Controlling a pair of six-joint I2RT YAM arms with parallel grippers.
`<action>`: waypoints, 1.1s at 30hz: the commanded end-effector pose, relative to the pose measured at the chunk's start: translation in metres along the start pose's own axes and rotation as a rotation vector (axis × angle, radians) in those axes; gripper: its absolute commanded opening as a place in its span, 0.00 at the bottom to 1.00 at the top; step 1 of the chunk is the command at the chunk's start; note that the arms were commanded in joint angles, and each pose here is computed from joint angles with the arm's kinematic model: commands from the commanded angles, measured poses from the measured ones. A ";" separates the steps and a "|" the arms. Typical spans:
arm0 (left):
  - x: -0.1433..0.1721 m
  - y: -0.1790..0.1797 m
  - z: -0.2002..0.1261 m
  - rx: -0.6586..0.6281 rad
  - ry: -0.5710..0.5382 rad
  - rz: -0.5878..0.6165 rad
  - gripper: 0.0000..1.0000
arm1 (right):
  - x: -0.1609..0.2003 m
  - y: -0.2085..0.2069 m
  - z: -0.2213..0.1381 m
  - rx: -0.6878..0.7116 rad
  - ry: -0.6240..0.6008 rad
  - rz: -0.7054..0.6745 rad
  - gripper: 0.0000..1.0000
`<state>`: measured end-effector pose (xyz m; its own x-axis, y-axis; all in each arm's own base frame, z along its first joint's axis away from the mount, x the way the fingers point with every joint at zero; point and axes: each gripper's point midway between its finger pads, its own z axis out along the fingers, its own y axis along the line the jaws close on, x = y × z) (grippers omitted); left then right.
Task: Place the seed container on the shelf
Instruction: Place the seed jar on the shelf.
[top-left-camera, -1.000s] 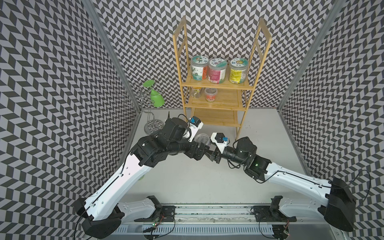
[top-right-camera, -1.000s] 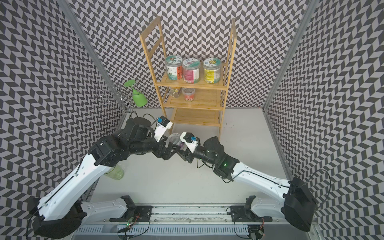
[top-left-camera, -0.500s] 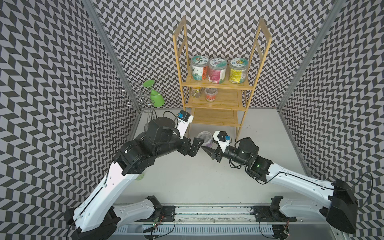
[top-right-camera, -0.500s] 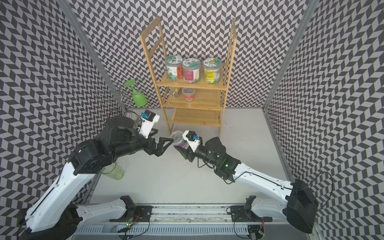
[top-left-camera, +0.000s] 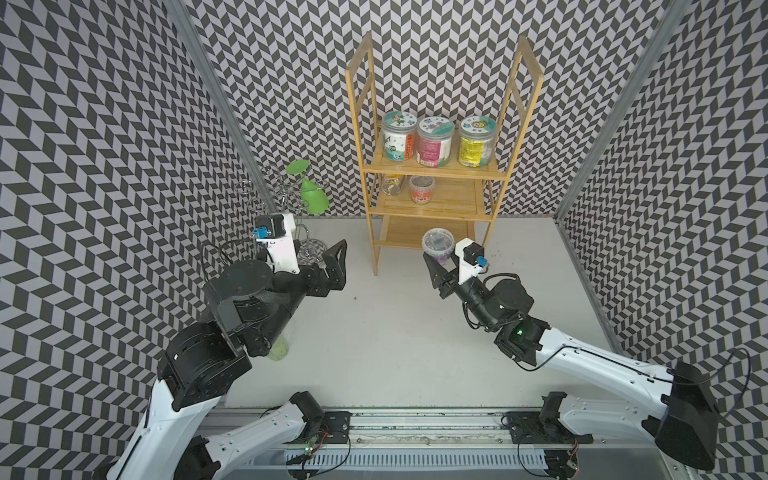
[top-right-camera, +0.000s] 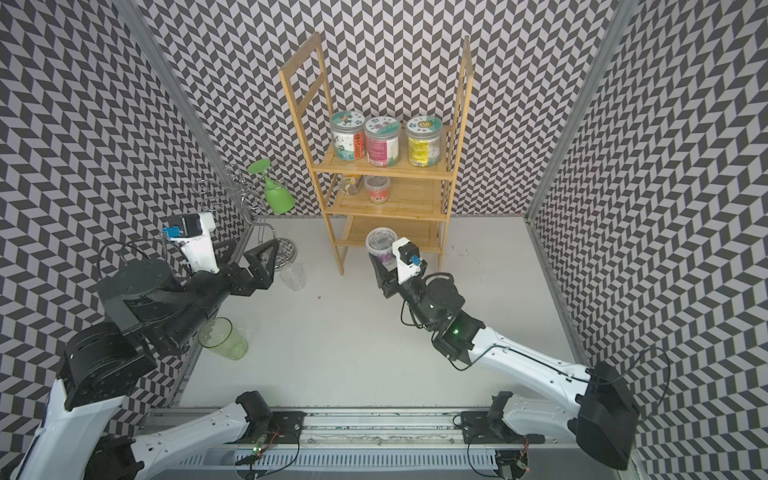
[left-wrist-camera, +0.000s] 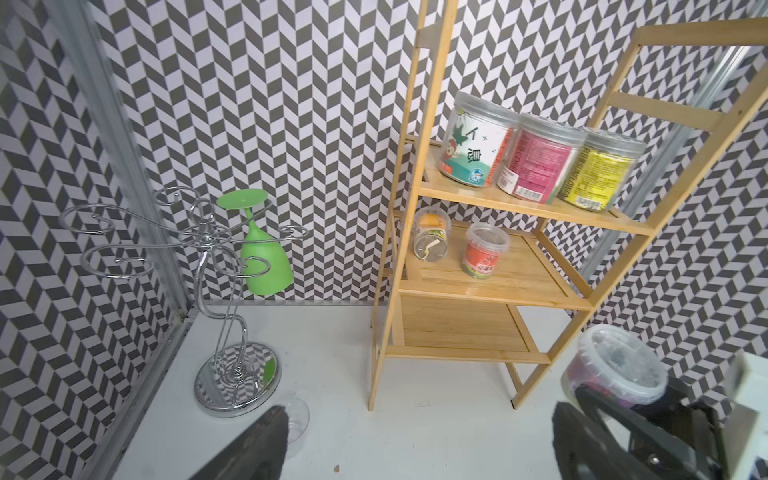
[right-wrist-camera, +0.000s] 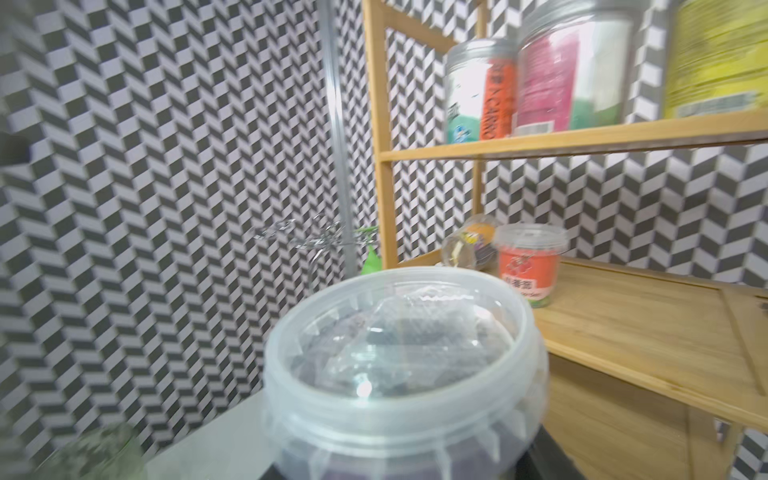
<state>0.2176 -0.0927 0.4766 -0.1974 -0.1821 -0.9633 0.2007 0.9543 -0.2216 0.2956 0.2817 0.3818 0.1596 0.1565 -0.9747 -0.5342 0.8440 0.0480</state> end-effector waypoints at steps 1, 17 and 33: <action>-0.003 0.008 0.004 -0.052 -0.044 -0.045 1.00 | -0.040 -0.031 0.011 0.194 -0.146 0.045 0.58; 0.000 0.016 0.000 -0.063 -0.089 -0.019 0.99 | -0.037 -0.080 0.058 0.386 -0.164 -0.016 0.60; 0.000 0.023 -0.002 -0.098 -0.100 0.024 1.00 | -0.021 -0.106 0.088 0.442 -0.121 -0.023 0.61</action>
<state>0.2216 -0.0758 0.4675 -0.1221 -0.1779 -0.9764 0.1208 0.9738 -0.1925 0.4186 0.2387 0.4004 0.2429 0.1295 -0.9614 -0.1323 0.9862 0.0994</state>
